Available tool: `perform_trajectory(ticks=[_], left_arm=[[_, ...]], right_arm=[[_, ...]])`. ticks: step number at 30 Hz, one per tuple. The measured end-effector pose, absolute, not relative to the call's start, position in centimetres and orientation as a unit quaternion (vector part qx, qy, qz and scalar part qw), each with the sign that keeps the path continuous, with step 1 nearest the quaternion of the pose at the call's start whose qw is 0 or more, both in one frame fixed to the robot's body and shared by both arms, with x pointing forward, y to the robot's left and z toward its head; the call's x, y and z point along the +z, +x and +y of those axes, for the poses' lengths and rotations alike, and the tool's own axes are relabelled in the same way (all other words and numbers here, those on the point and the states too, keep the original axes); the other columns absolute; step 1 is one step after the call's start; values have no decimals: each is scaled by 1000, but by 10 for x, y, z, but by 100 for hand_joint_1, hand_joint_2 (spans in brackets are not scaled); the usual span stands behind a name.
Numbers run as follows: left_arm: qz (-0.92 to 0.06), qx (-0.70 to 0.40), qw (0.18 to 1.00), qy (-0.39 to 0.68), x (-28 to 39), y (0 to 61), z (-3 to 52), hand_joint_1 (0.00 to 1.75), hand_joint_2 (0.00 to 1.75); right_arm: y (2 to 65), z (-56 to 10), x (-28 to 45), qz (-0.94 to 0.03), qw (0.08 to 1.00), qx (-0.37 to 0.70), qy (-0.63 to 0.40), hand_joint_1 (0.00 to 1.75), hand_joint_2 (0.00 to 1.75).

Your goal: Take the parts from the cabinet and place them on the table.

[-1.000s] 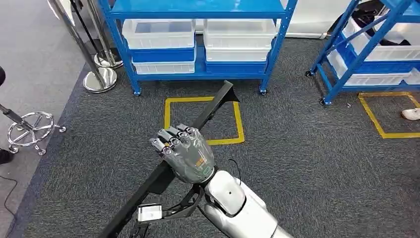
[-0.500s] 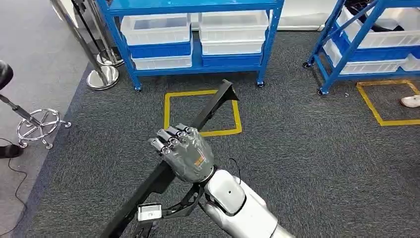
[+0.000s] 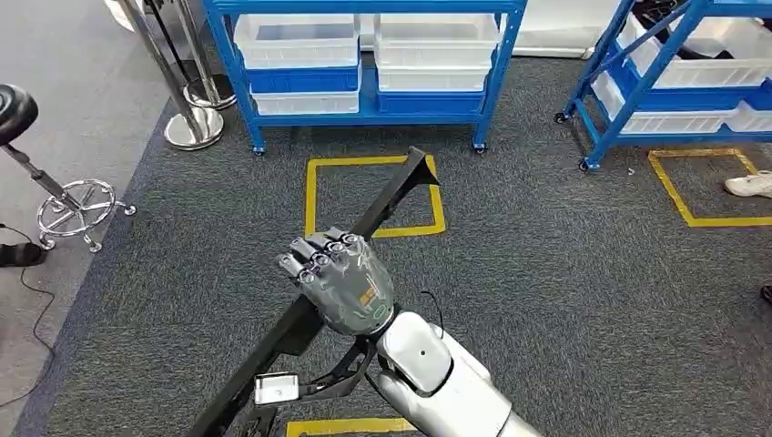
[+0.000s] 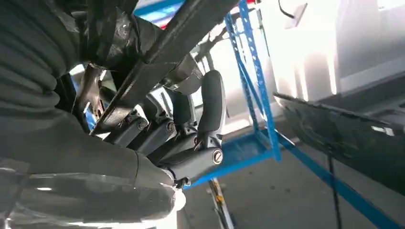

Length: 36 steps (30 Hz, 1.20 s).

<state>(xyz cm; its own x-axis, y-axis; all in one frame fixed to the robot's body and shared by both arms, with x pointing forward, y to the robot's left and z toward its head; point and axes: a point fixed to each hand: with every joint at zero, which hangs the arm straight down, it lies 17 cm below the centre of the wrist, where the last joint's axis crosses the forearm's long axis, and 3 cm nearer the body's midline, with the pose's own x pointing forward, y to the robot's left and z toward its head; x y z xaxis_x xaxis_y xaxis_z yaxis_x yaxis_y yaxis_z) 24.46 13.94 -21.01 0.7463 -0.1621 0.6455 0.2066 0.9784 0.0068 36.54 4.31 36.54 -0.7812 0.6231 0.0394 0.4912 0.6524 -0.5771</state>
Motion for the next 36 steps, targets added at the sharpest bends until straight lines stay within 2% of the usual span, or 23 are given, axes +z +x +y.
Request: perform_trajectory(ticks=[11, 21, 36], left_arm=[[-348, -95, 932, -29, -210, 244, 141, 0, 175], [-349, -101, 931, -28, -210, 245, 142, 0, 175], [-358, -99, 928, -33, -207, 249, 139, 0, 175]], right_arm=[[371, 41, 365, -909, 153, 270, -278, 175, 175], [368, 49, 358, -900, 128, 304, -284, 175, 175], [372, 45, 359, -908, 145, 302, -253, 175, 175]])
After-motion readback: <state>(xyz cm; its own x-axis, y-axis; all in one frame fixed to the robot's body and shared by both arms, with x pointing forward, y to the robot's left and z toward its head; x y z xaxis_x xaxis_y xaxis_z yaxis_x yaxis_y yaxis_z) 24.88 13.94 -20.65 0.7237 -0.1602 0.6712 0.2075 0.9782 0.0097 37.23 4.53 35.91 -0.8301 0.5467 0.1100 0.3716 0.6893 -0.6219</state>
